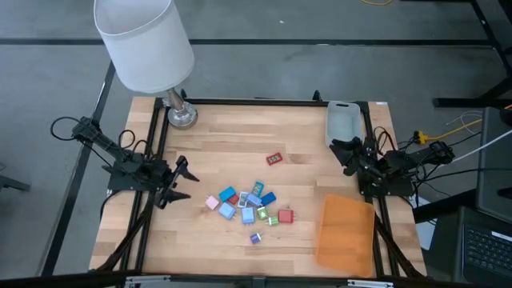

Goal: Pick & Place Office items
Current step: Put the top red digital clock into the gray bin

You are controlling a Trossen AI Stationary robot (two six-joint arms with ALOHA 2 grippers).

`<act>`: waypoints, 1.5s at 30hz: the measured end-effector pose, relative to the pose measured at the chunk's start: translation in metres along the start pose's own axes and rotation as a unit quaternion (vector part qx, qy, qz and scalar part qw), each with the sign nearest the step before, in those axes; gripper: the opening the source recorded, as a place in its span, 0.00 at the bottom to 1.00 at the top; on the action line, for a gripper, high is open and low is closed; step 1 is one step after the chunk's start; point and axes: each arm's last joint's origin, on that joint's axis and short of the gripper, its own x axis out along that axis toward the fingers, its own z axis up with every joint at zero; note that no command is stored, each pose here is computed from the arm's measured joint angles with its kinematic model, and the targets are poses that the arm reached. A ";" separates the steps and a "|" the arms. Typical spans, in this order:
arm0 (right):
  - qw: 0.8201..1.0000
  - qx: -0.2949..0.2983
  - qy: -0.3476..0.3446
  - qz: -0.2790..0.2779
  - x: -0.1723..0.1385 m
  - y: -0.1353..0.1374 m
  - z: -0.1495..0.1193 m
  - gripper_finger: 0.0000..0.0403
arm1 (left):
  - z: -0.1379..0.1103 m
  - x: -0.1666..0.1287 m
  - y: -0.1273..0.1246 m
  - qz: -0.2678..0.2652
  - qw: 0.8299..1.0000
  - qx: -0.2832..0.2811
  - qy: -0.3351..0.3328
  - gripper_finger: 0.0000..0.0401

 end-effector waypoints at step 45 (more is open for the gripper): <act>0.975 -0.198 -0.012 0.101 0.037 0.022 -0.007 0.55 | 0.022 0.097 0.077 0.244 0.948 0.141 0.145 0.67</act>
